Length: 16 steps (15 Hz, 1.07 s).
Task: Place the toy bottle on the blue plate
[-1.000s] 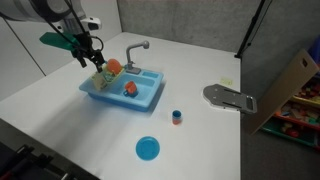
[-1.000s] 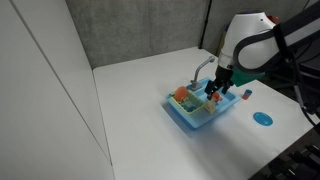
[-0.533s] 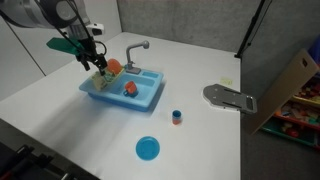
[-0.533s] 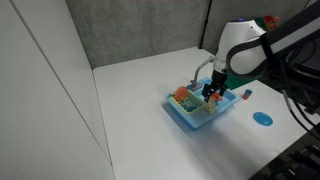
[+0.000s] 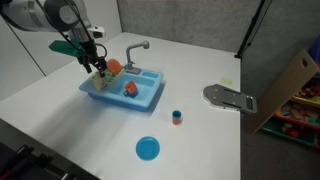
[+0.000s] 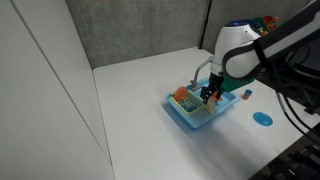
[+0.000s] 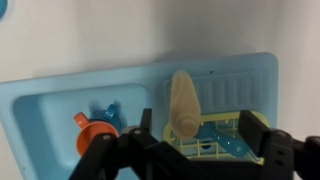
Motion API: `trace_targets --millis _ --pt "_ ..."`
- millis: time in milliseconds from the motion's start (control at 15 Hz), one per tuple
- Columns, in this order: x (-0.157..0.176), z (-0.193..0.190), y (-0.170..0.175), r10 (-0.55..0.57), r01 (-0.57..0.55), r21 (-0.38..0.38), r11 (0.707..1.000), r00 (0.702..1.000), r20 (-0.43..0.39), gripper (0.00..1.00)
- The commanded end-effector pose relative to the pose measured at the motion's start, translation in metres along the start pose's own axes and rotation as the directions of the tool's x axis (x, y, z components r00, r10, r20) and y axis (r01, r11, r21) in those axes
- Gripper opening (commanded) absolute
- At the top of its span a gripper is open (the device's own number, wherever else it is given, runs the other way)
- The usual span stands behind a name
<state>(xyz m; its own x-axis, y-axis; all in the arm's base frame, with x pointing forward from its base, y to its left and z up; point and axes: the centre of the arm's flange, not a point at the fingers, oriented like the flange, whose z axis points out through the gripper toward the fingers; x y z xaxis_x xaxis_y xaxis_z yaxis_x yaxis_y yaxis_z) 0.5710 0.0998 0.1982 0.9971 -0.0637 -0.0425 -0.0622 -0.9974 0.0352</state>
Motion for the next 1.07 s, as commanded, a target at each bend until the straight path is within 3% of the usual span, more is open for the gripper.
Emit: trace_targets --millis 0,400,1000 --pt "0.008 0.003 -0.002 0.015 -0.015 -0.023 1.000 1.000 -0.011 0.56" --pt "0.009 -0.005 0.004 0.024 -0.025 -0.015 1.000 1.000 -0.011 0.09" --pt "0.013 -0.072 0.028 0.068 -0.068 0.011 0.998 0.997 -0.032 0.10"
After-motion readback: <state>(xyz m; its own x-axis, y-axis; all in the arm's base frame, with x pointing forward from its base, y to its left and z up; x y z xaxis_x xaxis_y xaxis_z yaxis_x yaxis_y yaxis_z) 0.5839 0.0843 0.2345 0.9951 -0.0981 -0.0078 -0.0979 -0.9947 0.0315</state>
